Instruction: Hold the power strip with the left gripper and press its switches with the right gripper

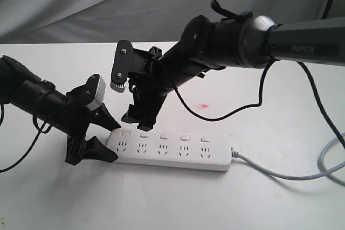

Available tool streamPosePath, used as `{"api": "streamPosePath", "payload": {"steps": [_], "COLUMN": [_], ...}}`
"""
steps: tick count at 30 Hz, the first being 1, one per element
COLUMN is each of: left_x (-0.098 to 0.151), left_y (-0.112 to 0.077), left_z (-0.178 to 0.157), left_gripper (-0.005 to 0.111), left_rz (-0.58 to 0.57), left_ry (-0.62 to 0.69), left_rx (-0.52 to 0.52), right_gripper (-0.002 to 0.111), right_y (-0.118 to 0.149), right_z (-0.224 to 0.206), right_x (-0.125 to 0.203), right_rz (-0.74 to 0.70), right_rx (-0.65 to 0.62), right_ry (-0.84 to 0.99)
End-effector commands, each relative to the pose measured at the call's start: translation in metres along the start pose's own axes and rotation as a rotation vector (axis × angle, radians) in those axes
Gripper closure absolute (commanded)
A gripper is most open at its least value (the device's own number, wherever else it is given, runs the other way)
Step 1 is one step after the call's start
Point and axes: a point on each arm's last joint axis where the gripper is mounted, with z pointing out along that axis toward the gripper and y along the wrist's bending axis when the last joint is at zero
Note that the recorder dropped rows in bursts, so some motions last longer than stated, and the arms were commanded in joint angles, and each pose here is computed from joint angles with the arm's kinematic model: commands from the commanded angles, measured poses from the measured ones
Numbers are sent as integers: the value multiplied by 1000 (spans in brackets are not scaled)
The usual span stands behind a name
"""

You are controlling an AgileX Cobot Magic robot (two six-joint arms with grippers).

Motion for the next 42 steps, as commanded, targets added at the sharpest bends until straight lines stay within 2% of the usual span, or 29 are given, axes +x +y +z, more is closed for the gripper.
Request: {"api": "streamPosePath", "payload": {"steps": [1, 6, 17, 42], "left_x": [10, 10, 10, 10], "left_y": [1, 1, 1, 1], "left_z": [9, 9, 9, 9], "left_gripper": [51, 51, 51, 51], "left_rz": [2, 2, 2, 2], "left_ry": [54, 54, 54, 54], "left_rx": [-7, -7, -7, -7], "right_gripper": [29, 29, 29, 29], "right_y": [-6, -10, -11, -5], "right_z": [-8, -12, -12, 26], "right_x": [12, 23, 23, 48], "right_rz": [32, 65, 83, 107], "right_rx": [-22, -65, -59, -80], "right_ry": [28, 43, 31, 84]}}
